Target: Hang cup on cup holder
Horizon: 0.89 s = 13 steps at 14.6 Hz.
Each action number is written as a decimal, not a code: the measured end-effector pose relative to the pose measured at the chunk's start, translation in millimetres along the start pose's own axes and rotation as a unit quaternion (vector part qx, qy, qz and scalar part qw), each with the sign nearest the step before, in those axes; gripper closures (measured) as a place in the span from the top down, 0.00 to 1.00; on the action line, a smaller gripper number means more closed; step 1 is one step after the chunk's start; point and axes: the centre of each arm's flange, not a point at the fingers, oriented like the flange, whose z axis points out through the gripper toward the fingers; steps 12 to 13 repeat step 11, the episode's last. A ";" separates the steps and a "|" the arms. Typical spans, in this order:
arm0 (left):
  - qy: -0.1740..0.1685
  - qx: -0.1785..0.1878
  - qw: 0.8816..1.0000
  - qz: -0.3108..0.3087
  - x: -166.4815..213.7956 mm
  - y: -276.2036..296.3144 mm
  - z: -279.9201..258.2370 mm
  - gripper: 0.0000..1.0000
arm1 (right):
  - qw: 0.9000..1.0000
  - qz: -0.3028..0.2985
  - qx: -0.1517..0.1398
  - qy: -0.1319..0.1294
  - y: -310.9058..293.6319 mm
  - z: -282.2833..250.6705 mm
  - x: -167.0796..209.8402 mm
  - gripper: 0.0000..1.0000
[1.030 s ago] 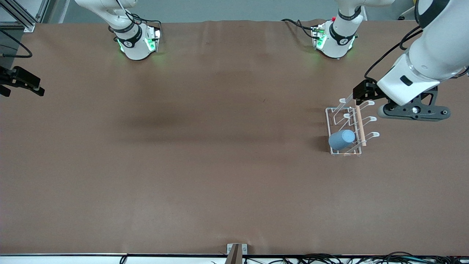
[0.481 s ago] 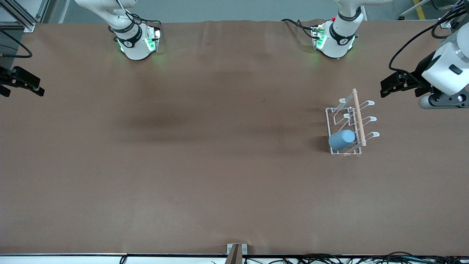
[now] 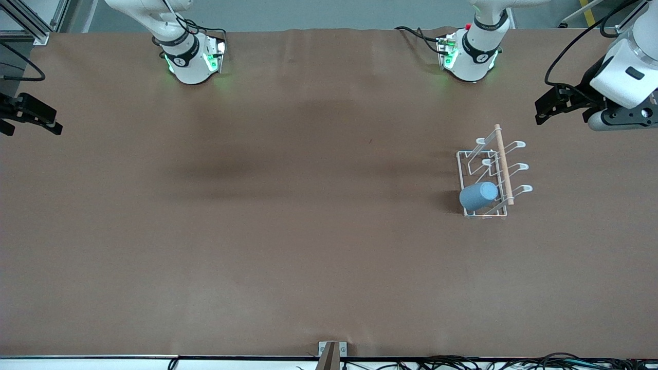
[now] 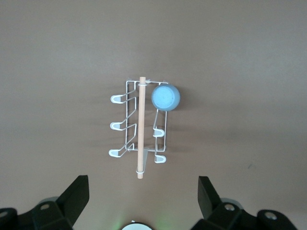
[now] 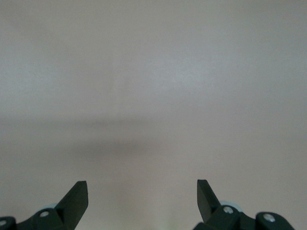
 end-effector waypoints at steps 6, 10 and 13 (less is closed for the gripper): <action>0.009 0.003 1.000 0.014 -9.6 4.6 2.0 1.00 | 1.000 0.000 0.000 0.000 0.1 0.3 0.2 1.00; 0.002 0.000 1.000 0.016 0.1 6.6 -1.8 1.00 | 1.000 0.000 0.000 -0.001 0.2 1.6 0.8 1.00; 0.001 0.000 1.000 0.016 1.7 6.4 -1.5 1.00 | 1.000 0.001 0.000 -0.002 0.3 1.7 0.8 1.00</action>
